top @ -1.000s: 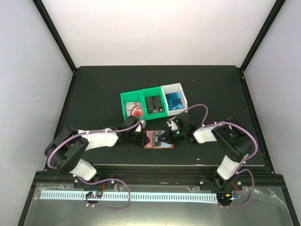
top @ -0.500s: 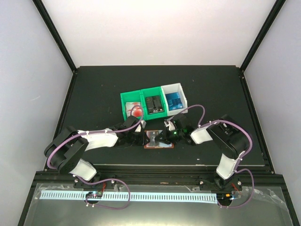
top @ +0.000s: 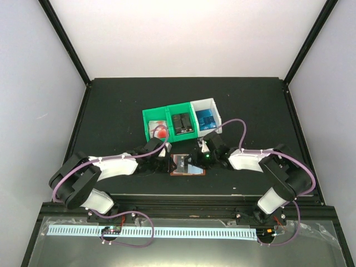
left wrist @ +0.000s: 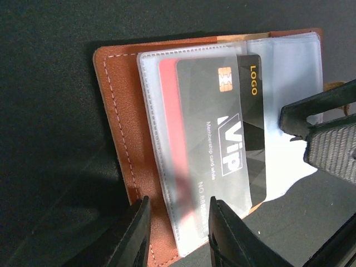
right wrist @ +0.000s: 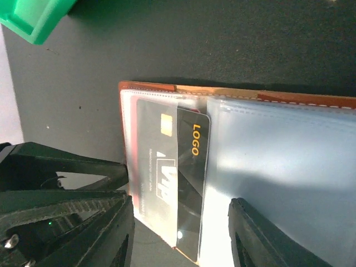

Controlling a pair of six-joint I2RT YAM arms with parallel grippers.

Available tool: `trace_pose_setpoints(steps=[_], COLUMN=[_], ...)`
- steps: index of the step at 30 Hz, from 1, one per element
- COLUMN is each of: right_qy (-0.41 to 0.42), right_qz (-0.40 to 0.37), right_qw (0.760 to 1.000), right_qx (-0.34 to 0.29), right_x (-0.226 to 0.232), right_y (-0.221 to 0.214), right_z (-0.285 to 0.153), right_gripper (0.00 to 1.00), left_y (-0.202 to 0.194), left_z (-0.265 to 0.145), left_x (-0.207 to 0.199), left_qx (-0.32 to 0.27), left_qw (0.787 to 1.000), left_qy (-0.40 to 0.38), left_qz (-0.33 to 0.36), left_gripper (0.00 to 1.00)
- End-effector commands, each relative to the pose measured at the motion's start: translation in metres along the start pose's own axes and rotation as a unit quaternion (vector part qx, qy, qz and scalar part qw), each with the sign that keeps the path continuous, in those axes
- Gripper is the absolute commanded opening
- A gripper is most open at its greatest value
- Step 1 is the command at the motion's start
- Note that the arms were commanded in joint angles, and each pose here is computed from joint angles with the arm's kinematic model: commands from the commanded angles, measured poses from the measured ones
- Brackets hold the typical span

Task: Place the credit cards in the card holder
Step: Insert the credit card into the card holder.

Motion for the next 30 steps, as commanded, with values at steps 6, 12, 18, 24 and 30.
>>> trace_pose_setpoints(steps=[6,12,18,24,30], right_qy=[-0.063,-0.049,-0.034,-0.026,-0.085], right_qz=[-0.019,-0.037,-0.061,-0.083,-0.100], right_qw=[0.998,0.998,0.997,0.995,0.991], right_qx=[0.016,0.034,0.038,0.044,-0.013], right_x=[-0.001,0.009,0.021,0.034,0.036], right_y=[-0.008,-0.007,-0.006,-0.005,0.001], right_z=[0.018,0.026,0.029,0.032,0.008], right_gripper=[0.44,0.39,0.37,0.37,0.39], left_y=[0.000,-0.001,-0.001,0.000,0.004], left_z=[-0.003,0.004,0.007,0.006,-0.003], left_x=[0.002,0.004,0.005,0.004,0.001], left_qx=[0.007,0.014,0.020,0.018,0.000], left_qw=[1.000,1.000,0.999,0.999,0.999], left_qy=[0.028,0.026,0.026,0.025,0.030], left_qz=[0.001,0.003,0.007,0.008,0.019], left_gripper=[0.32,0.29,0.28,0.28,0.29])
Point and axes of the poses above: each gripper's point midway between its finger pads, its own z axis out along the fingers, its own x axis along the line the jaws close on, y = z × x, the point moved 9 cm from there along -z, back along the fingers, and after that the axes turned 4 degrees about z, right-handed, at the moved point
